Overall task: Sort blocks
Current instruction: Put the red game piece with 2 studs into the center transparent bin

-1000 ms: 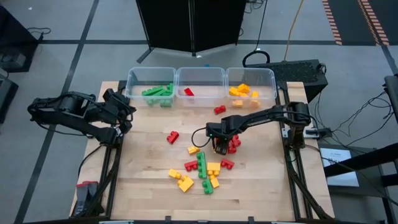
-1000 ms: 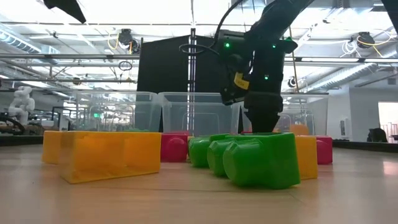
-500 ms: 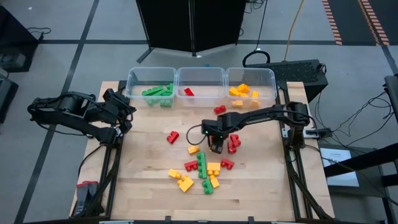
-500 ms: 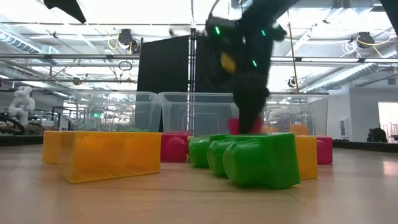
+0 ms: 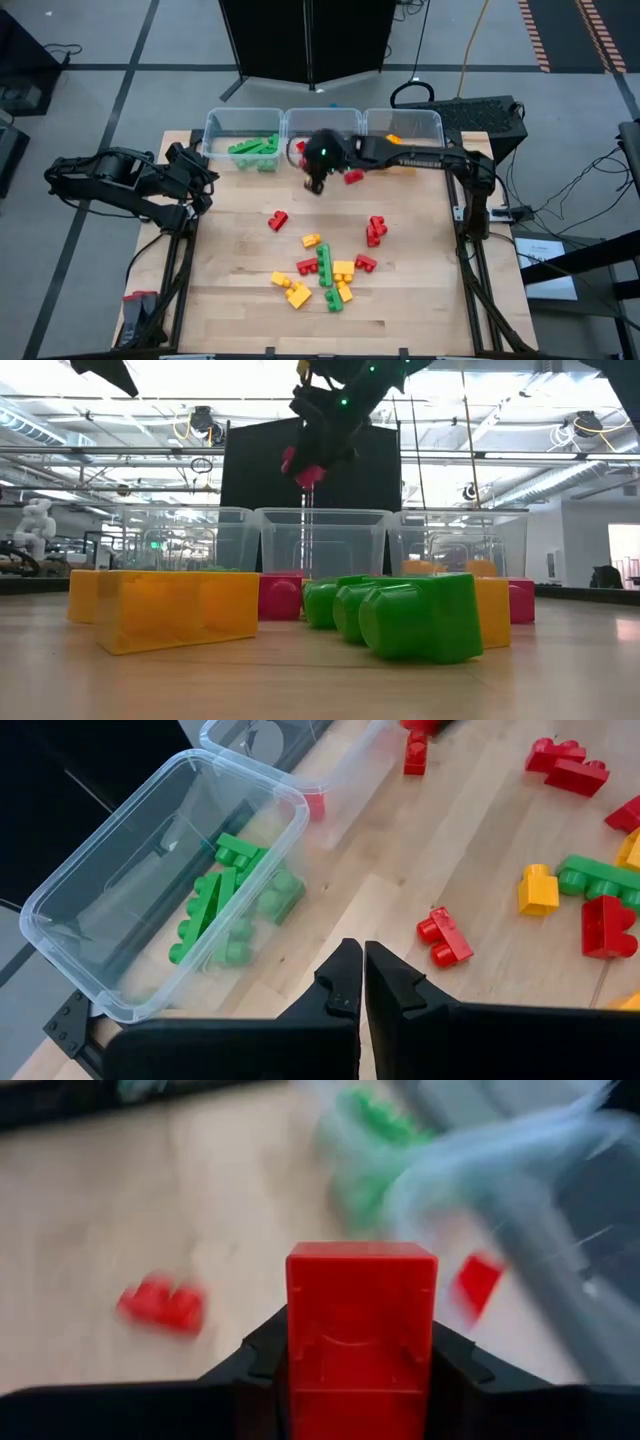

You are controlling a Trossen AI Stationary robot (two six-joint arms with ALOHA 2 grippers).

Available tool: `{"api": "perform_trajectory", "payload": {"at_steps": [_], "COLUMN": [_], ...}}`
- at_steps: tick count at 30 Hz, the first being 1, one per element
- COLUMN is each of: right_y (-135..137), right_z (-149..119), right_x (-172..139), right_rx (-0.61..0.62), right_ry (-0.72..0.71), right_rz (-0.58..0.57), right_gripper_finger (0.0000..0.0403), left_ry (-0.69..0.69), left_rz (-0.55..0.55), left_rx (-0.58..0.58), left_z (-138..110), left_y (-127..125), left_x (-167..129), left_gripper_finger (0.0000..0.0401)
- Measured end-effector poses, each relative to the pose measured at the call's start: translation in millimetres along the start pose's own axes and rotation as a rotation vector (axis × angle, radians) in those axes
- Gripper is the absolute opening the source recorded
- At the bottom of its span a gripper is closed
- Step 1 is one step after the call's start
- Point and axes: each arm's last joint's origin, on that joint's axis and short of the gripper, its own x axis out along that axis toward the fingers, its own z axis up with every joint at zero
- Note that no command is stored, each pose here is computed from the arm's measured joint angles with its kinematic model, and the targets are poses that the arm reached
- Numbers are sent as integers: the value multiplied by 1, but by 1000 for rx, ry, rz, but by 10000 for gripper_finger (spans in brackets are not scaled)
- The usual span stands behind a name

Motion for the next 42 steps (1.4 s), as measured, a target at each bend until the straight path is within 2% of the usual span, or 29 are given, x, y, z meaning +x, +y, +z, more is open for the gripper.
{"api": "perform_trajectory", "payload": {"at_steps": [6, 15, 21, 26, 28, 32, 35, 39, 42], "right_y": [-44, -99, -118, -121, -121, -121, -121, -119, -115], "right_z": [16, 1, -16, -19, -18, -17, -17, -8, 20], "right_x": [1, 22, 38, 42, 42, 42, 42, 29, -2], "right_rx": [80, 162, 215, 239, 238, 238, 238, 216, 138], "right_ry": [-126, -29, 74, 85, 81, 66, 69, 44, -56], "right_rz": [-70, -209, -237, -241, -242, -242, -242, -234, -193], "right_gripper_finger": [121, 121, 121, 123, 153, 249, 295, 315, 310], "left_ry": [0, -5, -8, -11, -13, -14, -13, -13, -14], "left_rz": [0, 8, 10, 12, 11, 11, 11, 11, 11], "left_rx": [0, -1, -1, -2, -4, -4, -4, -4, -3], "left_z": [0, 0, 0, 1, 1, 1, 1, 1, 1], "left_y": [0, 0, 0, 0, 0, 0, 0, 0, 0], "left_x": [0, 0, 0, 0, 0, 0, 0, 0, 0], "left_gripper_finger": [0, 0, 0, 0, 0, 0, 0, 0, 0]}}
